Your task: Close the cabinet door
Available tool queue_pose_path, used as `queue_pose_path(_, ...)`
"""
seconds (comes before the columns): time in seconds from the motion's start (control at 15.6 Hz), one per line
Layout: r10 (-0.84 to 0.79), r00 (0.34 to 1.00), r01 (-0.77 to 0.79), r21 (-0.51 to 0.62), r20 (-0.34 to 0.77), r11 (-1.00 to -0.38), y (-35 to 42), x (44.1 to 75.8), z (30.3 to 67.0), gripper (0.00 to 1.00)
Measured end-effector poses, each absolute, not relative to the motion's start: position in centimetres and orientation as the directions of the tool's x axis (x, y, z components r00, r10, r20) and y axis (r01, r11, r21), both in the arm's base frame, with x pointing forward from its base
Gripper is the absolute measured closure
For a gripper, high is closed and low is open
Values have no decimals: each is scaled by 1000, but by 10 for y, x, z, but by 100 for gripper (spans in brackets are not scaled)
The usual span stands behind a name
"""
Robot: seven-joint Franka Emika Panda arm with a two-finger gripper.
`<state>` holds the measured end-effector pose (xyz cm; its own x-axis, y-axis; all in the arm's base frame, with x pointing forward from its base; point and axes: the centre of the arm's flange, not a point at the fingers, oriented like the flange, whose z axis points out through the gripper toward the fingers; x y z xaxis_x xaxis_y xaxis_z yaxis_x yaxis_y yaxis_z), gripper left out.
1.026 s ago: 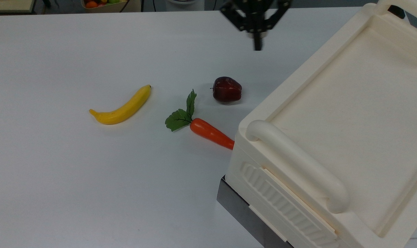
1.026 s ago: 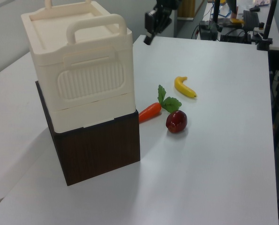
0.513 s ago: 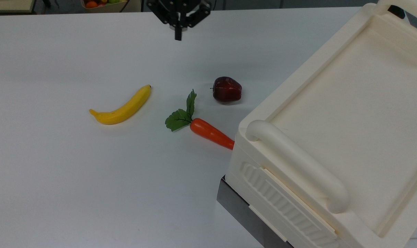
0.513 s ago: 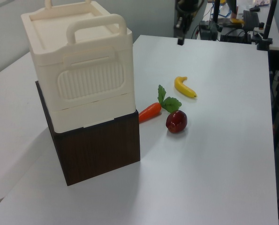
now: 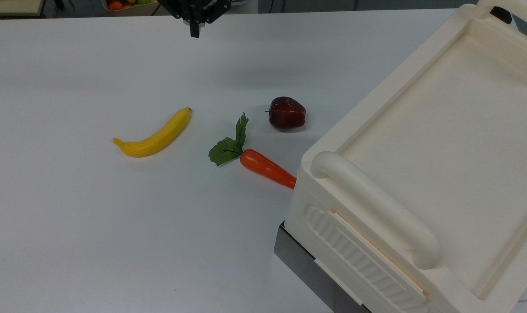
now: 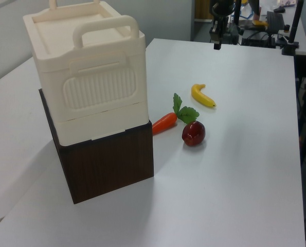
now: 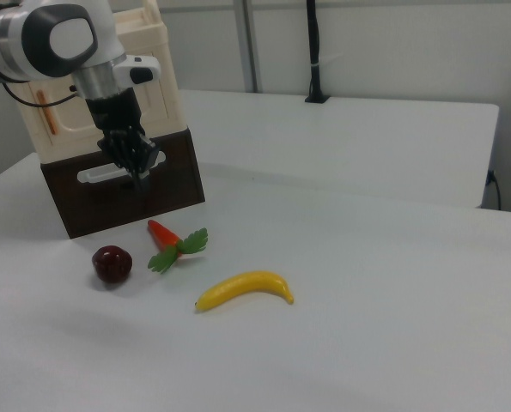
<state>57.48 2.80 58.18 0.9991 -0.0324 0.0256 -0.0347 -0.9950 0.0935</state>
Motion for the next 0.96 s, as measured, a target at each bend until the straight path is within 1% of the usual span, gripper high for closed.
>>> queue_pose_path(0.06,-38,999,-40,86,21,-996,26,575,581,96)
queue_pose_path(0.13,-44,999,-45,80,18,-996,24,574,581,90)
queue_pose_path(0.26,-48,999,-49,75,18,-996,23,574,582,71)
queue_pose_path(0.32,-48,999,-49,75,18,-996,22,574,582,63)
queue_pose_path(0.64,-51,999,-52,75,11,-996,21,571,585,11)
queue_pose_path(0.71,-51,999,-51,76,1,-996,20,569,585,3)
queue_pose_path(0.77,-51,999,-50,77,-8,-996,20,567,585,0)
queue_pose_path(0.96,-54,998,-52,78,-18,-996,18,563,589,0)
